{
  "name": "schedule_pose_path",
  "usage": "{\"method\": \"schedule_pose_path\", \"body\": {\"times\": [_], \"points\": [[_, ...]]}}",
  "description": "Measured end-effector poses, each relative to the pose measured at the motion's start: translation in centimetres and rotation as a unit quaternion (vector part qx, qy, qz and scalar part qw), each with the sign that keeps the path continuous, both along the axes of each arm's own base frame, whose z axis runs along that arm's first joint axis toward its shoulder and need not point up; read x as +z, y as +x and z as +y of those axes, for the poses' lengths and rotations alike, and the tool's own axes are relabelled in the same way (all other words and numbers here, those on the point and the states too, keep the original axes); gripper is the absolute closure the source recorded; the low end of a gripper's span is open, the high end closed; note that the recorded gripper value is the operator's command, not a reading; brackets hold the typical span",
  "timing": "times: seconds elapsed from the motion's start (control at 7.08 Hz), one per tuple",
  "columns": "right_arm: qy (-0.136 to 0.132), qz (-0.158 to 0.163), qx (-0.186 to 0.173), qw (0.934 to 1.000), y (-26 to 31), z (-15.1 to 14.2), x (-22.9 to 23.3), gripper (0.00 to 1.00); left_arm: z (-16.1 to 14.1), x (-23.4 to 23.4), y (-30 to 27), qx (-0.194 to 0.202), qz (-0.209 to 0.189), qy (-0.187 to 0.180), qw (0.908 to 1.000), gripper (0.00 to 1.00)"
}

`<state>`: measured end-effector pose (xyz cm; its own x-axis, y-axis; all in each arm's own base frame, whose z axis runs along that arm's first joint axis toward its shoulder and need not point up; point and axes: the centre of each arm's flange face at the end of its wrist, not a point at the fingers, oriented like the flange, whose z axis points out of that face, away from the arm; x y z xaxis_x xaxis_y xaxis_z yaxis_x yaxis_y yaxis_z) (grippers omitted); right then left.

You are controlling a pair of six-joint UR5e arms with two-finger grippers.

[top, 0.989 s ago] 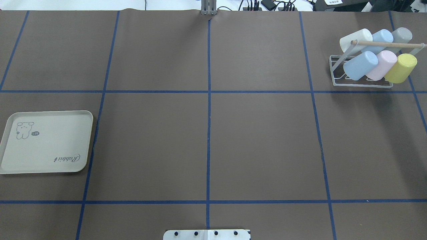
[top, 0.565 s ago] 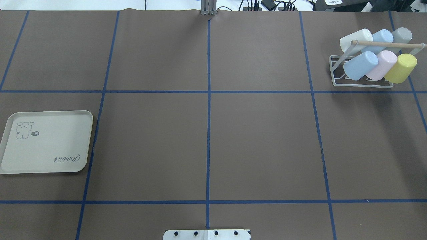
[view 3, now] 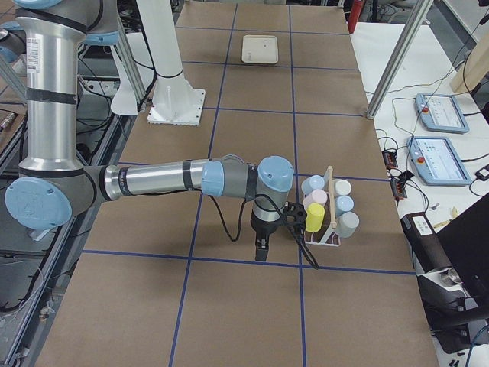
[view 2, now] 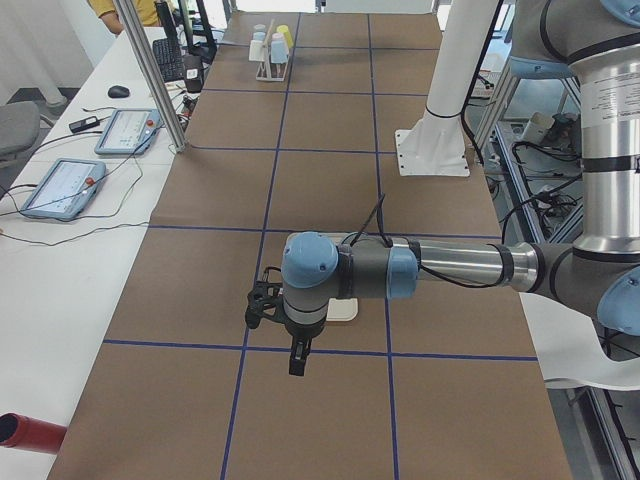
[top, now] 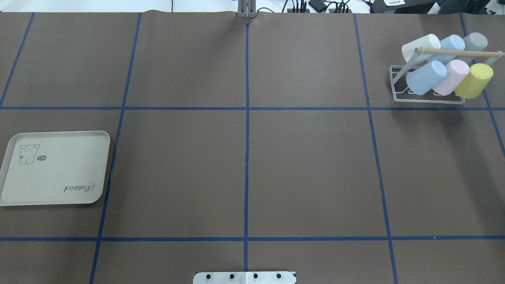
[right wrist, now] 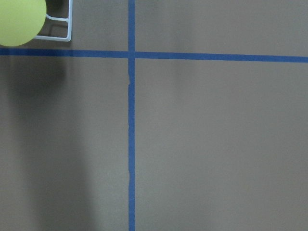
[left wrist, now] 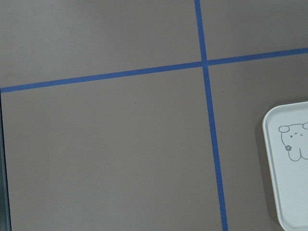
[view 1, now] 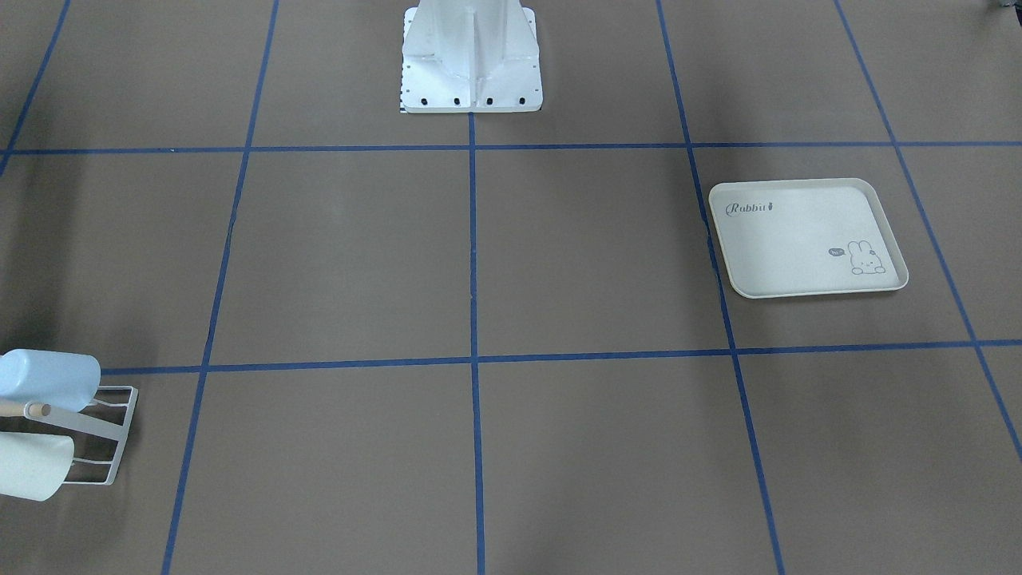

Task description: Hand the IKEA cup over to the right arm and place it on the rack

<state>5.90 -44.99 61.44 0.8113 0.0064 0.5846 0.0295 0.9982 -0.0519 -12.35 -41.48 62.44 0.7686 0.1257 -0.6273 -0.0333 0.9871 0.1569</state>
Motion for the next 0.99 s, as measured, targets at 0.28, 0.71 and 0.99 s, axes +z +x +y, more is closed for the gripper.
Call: {"method": "schedule_pose_path", "body": {"times": [0.28,0.71,0.99], "points": [[0.001,0.000,0.000,1.0000,0.00,0.00,-0.06,0.00,-0.05,-0.79,-0.19,-0.001,-0.014,0.007,0.9999,0.00],[0.000,-0.003,0.000,1.0000,-0.05,0.01,-0.07,0.00,0.24,-0.60,-0.17,-0.003,-0.015,0.004,0.9999,0.00],[-0.001,-0.017,0.001,0.9999,-0.27,0.03,-0.19,0.00,0.38,-0.03,-0.16,-0.003,-0.014,-0.002,0.9999,0.00]]}}
